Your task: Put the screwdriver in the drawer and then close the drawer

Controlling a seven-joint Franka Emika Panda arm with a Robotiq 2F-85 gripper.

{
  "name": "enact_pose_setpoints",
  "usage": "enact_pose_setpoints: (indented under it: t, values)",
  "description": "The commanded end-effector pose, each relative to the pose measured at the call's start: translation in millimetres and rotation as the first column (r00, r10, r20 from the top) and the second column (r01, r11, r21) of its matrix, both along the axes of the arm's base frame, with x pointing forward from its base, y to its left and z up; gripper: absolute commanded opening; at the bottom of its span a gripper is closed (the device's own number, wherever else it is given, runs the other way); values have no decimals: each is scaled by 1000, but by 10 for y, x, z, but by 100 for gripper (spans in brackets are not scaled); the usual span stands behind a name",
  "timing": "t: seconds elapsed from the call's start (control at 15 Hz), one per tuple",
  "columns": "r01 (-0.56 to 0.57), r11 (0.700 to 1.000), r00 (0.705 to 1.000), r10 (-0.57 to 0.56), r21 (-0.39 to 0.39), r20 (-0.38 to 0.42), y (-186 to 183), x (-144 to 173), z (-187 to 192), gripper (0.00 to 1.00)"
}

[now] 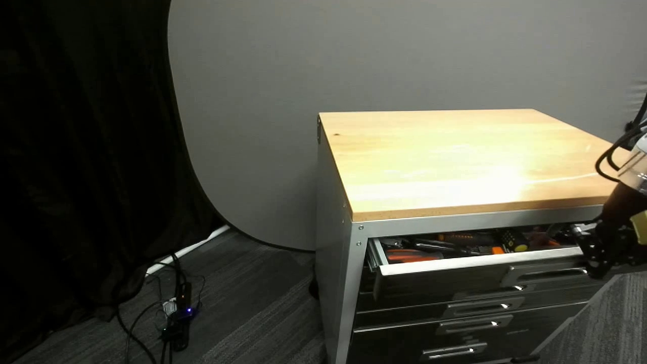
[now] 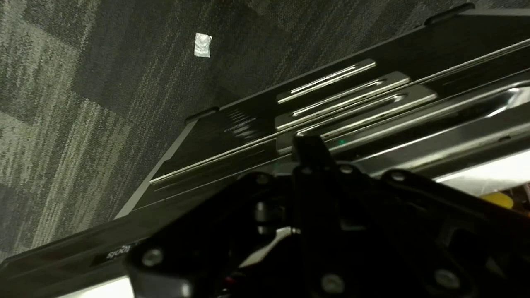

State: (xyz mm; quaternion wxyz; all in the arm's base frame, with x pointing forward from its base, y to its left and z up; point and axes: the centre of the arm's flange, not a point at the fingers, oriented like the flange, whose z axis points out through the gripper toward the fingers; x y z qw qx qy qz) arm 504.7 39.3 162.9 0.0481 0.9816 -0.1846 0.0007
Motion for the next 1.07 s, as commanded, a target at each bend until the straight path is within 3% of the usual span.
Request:
enact_pose_setpoints:
  t: [0.0,0.67,1.0]
  values:
    - [4,1000,999,-3,-19,54,56,284,-181,5]
    - [4,1000,986,-1,-15,168,110,600,-146,5]
    - [5,1000,984,-6,5,180,59,528,-45,6]
